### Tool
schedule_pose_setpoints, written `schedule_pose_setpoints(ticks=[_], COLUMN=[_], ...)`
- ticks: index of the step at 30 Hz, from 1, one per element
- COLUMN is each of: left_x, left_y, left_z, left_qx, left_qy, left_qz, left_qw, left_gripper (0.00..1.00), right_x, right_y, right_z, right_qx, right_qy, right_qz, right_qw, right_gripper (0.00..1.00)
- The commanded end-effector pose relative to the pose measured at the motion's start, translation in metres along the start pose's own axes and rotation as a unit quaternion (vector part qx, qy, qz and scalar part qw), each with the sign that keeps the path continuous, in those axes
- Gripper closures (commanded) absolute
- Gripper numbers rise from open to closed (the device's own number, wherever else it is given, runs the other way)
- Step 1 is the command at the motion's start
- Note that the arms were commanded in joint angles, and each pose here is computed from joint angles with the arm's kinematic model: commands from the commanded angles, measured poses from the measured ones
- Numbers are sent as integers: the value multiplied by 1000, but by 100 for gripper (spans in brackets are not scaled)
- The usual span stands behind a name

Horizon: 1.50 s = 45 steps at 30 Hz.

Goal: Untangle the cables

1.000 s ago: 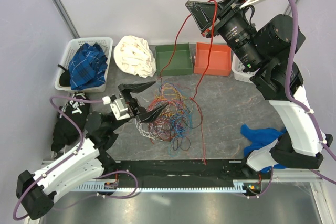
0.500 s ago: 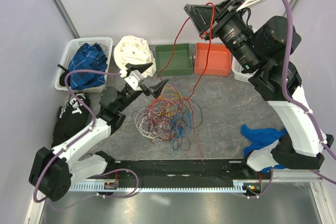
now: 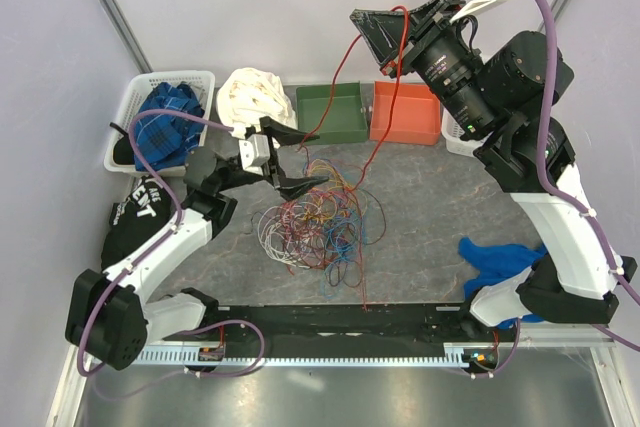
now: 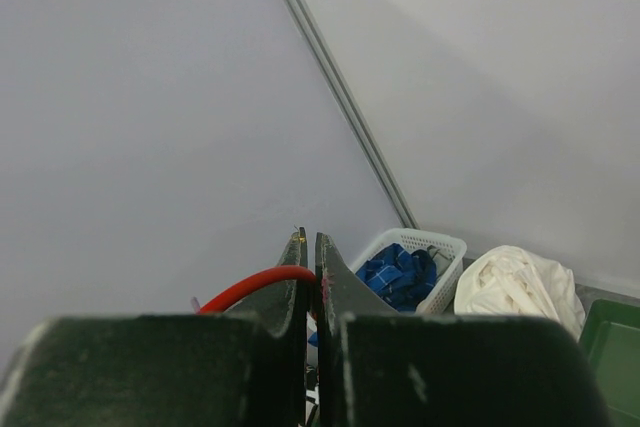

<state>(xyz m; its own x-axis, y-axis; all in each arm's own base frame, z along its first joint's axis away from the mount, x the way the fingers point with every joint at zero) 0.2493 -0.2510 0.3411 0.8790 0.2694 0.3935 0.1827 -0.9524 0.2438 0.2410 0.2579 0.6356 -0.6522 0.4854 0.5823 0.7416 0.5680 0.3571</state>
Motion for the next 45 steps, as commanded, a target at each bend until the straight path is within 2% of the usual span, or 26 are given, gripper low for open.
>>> schedule_pose_setpoints(ticks=[1,9,16,18,19,23,30,31,34,35,37,39,45], left_x=[-31,-48,-64,-78,-80,-102,-99,-99,-100,-99,-99,-101,-99], left_y=[-3,-5,8,16,21,39,51,51,51,51,48,45,37], left_z=[-12,-28,-43,-42,-37,-17,-11,-13,-13,-14,-15,-9,-9], left_qx=[-21,-34,-69,-73,-70,-54,-57,-59,-47,-44,-37,-17,0], left_qy=[-41,-104,-104,-110,-119,-134,-145,-144,-156,-155,-153,-158,-156], left_qz=[95,127,135,150,143,151,132,132,134,133,132,128,100], left_qw=[994,986,983,980,980,978,979,979,977,978,979,979,983], left_gripper=[7,9,6,5,0,0,1,4,34,58,90,97,98], right_x=[10,12,12,13,13,13,12,12,9,6,3,1,1], right_y=[-4,-2,6,7,9,12,10,10,7,7,4,2,-7], right_z=[-13,-10,0,1,3,7,9,10,8,9,6,6,-2], right_qx=[-16,-11,3,4,8,11,15,16,11,12,5,4,-6], right_qy=[3,7,17,21,23,28,29,29,23,22,18,14,11], right_qz=[-19,-26,-31,-33,-35,-36,-35,-35,-27,-24,-17,-12,-8], right_qw=[1000,1000,999,999,999,999,999,999,999,999,1000,1000,1000], right_gripper=[100,100,100,100,100,100,100,100,100,100,100,100,100])
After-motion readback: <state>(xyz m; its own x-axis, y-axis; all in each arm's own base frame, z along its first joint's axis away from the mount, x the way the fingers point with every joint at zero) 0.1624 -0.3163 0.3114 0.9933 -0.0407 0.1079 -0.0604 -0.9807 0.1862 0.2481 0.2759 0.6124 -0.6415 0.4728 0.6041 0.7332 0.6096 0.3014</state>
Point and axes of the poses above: each gripper's point midway between its finger pads, its own y axis out along the fingers, its own x axis along the line the jaws close on, z = x × y, the point moved 2 cm from there along -y, back along the fingers, and after that the axes turned 8 degrees about y, right-handed, at the moved point
